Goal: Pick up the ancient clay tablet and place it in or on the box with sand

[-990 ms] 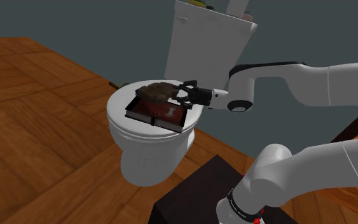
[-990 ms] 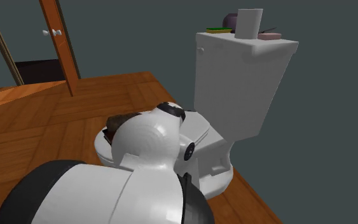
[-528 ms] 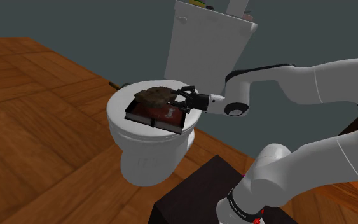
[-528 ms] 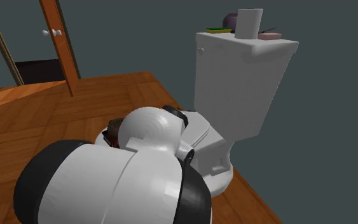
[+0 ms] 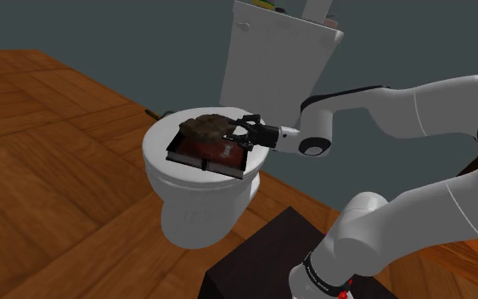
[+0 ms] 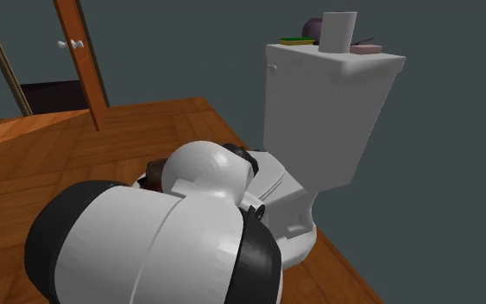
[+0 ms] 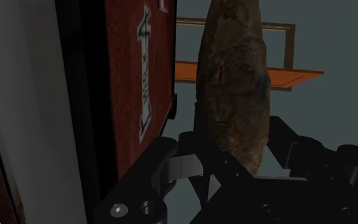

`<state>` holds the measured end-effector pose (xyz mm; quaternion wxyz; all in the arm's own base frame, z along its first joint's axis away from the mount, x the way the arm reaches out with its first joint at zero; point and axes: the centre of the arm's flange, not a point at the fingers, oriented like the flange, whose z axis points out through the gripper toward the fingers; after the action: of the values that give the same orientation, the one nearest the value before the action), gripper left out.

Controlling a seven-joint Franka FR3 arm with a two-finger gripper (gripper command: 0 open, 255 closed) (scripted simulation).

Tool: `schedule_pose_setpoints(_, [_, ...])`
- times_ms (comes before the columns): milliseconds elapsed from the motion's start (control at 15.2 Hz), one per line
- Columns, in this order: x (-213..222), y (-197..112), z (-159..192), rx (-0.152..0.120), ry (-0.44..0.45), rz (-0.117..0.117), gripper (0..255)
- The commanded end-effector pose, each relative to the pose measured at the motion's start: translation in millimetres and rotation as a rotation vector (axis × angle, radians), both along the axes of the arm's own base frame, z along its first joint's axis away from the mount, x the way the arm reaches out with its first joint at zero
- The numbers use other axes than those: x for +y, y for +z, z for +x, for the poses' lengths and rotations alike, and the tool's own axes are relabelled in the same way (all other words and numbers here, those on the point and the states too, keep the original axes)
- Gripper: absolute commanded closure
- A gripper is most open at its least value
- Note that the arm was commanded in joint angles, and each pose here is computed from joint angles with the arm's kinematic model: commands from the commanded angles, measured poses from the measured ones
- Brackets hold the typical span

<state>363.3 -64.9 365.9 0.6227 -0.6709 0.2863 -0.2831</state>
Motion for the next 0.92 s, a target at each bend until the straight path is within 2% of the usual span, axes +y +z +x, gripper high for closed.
schedule_pose_setpoints(0, [1.2,-14.3,-5.1,0.049,-0.011,-0.021,0])
schedule_pose_setpoints(264, [5.6,-21.4,-6.6,0.049,-0.01,-0.022,0])
schedule_pose_setpoints(330, [2.8,-14.4,-5.8,0.049,-0.011,-0.021,0])
schedule_pose_setpoints(594, [-30.4,-8.7,-42.8,0.049,-0.011,-0.021,0])
schedule_pose_setpoints(858, [-30.4,-8.7,-42.8,0.049,-0.011,-0.021,0])
